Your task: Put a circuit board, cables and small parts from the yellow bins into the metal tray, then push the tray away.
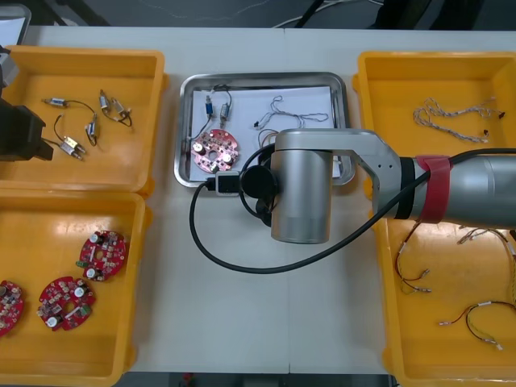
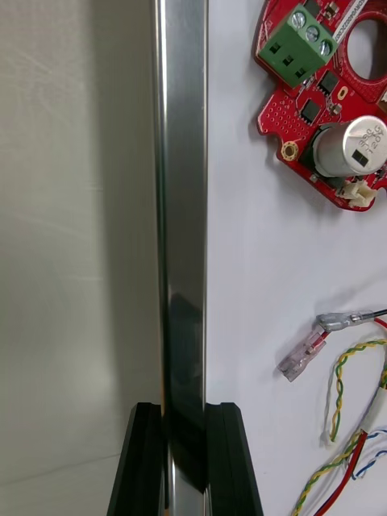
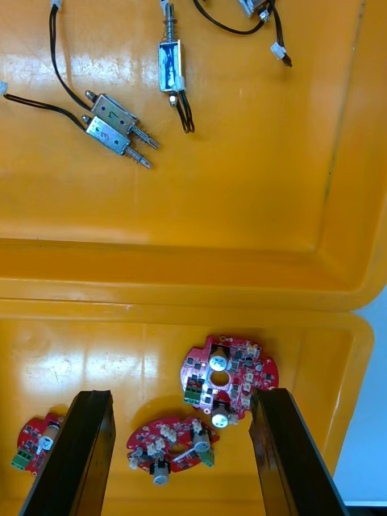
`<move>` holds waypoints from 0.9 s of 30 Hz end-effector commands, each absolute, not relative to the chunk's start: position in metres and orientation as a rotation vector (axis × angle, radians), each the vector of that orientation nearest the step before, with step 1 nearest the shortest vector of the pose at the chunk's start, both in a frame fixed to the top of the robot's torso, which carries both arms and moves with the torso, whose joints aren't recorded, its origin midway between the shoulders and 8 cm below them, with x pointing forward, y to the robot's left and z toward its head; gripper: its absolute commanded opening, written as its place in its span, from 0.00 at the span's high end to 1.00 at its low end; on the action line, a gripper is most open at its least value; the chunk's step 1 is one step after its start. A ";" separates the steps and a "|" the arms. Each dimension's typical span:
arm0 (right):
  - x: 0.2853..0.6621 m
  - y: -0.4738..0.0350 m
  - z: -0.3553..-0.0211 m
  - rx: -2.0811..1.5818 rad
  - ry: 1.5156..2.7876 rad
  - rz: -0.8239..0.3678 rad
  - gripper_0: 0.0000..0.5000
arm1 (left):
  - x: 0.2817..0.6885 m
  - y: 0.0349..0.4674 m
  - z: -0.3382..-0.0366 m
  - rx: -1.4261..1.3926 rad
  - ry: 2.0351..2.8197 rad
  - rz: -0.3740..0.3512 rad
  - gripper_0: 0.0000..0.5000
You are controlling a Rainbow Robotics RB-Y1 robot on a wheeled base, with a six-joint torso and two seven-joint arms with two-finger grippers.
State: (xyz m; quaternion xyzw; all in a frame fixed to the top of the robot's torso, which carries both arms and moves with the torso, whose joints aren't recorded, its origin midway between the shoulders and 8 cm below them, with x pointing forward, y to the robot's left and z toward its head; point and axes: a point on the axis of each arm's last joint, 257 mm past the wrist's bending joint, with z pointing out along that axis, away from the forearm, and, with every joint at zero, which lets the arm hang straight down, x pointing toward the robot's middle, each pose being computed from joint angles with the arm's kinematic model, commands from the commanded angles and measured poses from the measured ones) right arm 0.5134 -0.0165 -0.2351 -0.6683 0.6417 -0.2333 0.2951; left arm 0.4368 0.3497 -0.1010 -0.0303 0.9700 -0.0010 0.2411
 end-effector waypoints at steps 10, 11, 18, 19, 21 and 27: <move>0.555 -0.011 -0.192 -1.768 1.573 -0.711 1.00 | 0.434 0.370 -0.089 -0.005 2.636 0.088 0.00; 0.558 -0.012 -0.189 -1.763 1.569 -0.714 1.00 | 0.434 0.370 -0.089 -0.005 2.636 0.088 0.00; 0.572 -0.006 -0.182 -1.746 1.528 -0.696 1.00 | 0.434 0.370 -0.089 -0.005 2.636 0.088 0.00; 0.576 -0.004 -0.182 -1.739 1.520 -0.684 1.00 | 0.434 0.370 -0.089 -0.005 2.636 0.088 0.00; 0.584 -0.002 -0.181 -1.725 1.506 -0.665 1.00 | 0.434 0.370 -0.089 -0.005 2.636 0.088 0.00; 0.597 0.000 -0.177 -1.704 1.482 -0.643 1.00 | 0.434 0.370 -0.089 -0.005 2.636 0.088 0.00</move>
